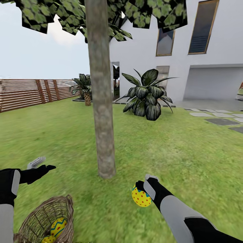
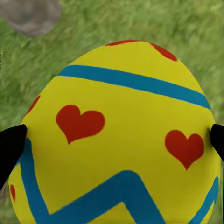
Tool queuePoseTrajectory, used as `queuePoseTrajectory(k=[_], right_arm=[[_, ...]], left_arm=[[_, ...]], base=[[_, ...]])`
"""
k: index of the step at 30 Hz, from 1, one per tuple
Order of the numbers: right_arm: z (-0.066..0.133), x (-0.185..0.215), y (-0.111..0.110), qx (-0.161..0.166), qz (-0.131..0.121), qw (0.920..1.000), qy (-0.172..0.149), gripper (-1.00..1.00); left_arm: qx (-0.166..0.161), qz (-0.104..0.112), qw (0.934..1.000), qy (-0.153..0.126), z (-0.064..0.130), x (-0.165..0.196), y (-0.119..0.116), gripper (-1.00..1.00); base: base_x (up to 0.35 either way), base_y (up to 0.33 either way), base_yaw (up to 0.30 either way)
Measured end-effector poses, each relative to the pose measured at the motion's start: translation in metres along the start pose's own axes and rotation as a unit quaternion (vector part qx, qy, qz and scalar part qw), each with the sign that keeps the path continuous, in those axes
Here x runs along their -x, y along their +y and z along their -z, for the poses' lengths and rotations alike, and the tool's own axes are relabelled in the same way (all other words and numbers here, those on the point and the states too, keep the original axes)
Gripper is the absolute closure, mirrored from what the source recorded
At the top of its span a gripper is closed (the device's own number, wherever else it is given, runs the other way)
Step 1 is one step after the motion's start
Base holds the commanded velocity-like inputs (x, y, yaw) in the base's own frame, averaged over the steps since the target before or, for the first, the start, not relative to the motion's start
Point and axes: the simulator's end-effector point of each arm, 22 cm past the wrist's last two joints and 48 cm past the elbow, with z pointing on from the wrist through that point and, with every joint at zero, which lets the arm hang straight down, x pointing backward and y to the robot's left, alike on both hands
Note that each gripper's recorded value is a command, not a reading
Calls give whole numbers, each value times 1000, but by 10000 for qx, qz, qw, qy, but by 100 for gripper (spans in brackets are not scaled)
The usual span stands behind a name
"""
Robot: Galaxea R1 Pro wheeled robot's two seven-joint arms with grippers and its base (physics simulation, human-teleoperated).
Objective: Take the three Easter eggs out of the wicker basket on the lawn in the garden, then place them on the lawn next to a single tree (choose any tree) so that all three eggs are next to the same tree and none are left in the basket.
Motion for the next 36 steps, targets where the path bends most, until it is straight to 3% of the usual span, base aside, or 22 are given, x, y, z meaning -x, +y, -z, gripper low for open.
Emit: queuePoseTrajectory(k=[9, 17, 31, 36], right_arm=[[1, 1, 0, 1, -4, 10000, -5, 100], [3, 3, 1, 9, -2, 10000, -30, 100], [7, 7, 2, 23, 1, 10000, -81, 100], [8, 7, 2, 23, 4, 10000, -89, 100]], left_arm=[[-5, -3, 10000, -9, 0, 0, -1, -100], [-15, -4, 10000, -29, 2, 2, -2, -100], [-40, -13, 10000, -84, 7, 6, -4, -100], [-44, -16, 9999, -91, 8, 6, -5, -100]], base=[[0, -316, 48], [20, -278, 237], [165, -165, 256], [187, -217, 79]])
